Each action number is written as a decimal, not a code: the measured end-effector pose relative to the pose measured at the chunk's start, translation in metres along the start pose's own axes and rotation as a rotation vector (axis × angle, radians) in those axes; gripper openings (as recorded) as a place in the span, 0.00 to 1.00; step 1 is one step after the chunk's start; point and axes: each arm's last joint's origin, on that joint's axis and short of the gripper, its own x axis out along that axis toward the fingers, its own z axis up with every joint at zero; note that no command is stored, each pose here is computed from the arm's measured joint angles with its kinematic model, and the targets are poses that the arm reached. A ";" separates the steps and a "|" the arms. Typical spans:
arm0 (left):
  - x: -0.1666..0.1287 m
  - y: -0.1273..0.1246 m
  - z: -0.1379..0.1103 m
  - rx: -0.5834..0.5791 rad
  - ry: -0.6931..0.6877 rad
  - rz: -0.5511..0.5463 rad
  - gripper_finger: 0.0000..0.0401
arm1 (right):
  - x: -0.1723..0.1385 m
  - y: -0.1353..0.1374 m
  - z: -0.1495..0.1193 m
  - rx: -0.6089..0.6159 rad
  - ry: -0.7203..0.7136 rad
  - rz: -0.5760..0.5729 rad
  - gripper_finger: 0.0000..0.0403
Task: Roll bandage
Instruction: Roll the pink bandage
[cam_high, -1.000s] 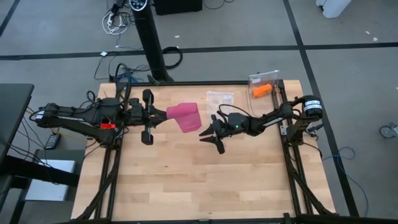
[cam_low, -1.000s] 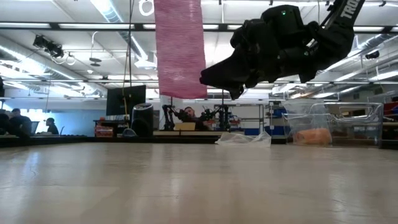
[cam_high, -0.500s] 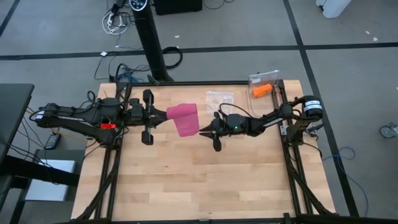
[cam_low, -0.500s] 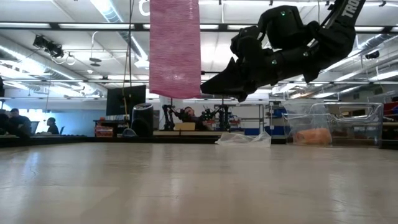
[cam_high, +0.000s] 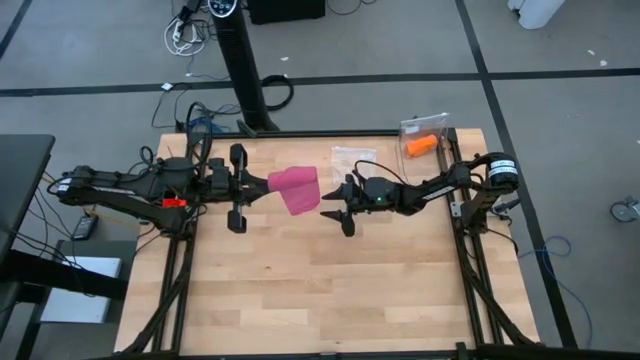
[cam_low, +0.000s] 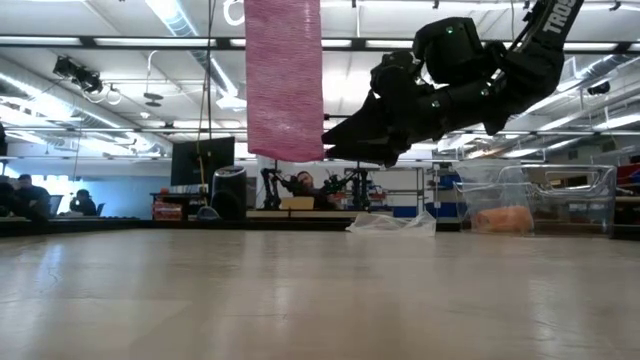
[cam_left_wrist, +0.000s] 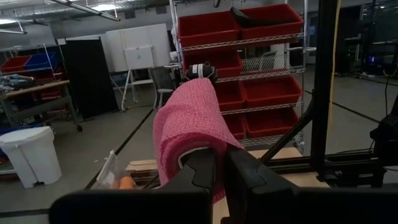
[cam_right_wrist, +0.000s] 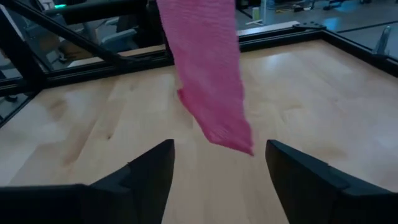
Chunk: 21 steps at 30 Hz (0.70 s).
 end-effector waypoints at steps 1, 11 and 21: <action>0.000 0.000 0.000 0.000 0.000 0.000 0.05 | 0.000 -0.001 0.000 0.001 0.000 -0.003 0.64; 0.000 0.000 0.001 0.002 -0.016 0.002 0.05 | 0.006 0.003 0.014 -0.004 -0.050 0.060 0.61; -0.001 0.001 0.008 0.014 -0.078 0.011 0.05 | 0.010 0.029 0.019 -0.022 -0.039 0.146 0.48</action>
